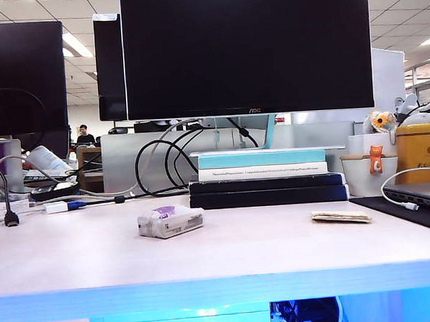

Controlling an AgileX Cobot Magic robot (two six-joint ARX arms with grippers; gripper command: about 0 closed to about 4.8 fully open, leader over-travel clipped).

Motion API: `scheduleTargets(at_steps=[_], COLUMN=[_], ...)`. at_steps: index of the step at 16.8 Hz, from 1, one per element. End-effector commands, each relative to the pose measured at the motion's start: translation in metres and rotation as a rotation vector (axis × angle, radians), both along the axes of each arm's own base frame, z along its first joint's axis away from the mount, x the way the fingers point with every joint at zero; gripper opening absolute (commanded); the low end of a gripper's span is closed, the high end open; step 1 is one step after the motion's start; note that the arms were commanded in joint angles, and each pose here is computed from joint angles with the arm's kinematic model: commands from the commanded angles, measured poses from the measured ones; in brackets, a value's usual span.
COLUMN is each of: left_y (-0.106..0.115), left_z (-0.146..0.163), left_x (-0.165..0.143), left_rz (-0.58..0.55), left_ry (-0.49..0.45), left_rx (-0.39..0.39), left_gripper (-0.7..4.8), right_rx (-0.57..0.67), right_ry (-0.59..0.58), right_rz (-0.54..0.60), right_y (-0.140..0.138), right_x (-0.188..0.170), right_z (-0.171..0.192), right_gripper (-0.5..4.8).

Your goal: Pick up a packet of tissues from the table with the left hand, then take a tissue from it with the right hand.

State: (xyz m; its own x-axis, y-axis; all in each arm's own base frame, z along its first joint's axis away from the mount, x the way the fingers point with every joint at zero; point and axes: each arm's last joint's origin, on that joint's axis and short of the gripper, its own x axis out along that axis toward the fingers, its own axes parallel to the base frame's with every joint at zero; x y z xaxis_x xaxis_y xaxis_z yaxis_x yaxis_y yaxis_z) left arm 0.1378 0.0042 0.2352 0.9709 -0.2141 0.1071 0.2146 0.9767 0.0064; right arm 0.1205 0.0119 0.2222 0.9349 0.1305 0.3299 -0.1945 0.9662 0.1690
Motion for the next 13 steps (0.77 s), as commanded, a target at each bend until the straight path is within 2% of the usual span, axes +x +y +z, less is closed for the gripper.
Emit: scheduleTargets(at_steps=[1, 3, 6, 8, 9, 10, 13], left_y=[0.0, 0.001, 0.003, 0.003, 0.003, 0.004, 0.005], left_z=[-0.009, -0.016, -0.025, -0.035, -0.037, -0.038, -0.047], left_x=[-0.018, -0.03, -0.038, -0.042, -0.044, -0.049, -0.049], left_rz=[0.031, 0.103, 0.189, 0.222, 0.221, 0.276, 0.301], left_ry=[0.004, 0.005, 0.042, 0.065, 0.065, 0.055, 0.143], left_rx=[-0.012, -0.029, -0.078, -0.136, -0.141, -0.121, -0.066], left_gripper=[0.16, -0.06, -0.06, -0.06, -0.06, -0.06, -0.06], right_rx=[0.005, -0.005, -0.055, -0.057, -0.058, -0.071, -0.073], right_ry=[-0.037, 0.034, 0.118, 0.109, 0.119, 0.218, 0.319], right_rz=[-0.062, -0.062, -0.074, -0.074, -0.075, -0.073, -0.129], right_y=[-0.003, -0.003, -0.004, -0.004, -0.004, -0.004, -0.006], right_x=[-0.011, -0.018, -0.025, -0.029, -0.028, -0.024, -0.023], right_z=[0.005, -0.002, -0.013, -0.024, -0.029, -0.047, -0.056], right_gripper=[-0.06, -0.06, -0.06, -0.06, -0.06, -0.06, -0.06])
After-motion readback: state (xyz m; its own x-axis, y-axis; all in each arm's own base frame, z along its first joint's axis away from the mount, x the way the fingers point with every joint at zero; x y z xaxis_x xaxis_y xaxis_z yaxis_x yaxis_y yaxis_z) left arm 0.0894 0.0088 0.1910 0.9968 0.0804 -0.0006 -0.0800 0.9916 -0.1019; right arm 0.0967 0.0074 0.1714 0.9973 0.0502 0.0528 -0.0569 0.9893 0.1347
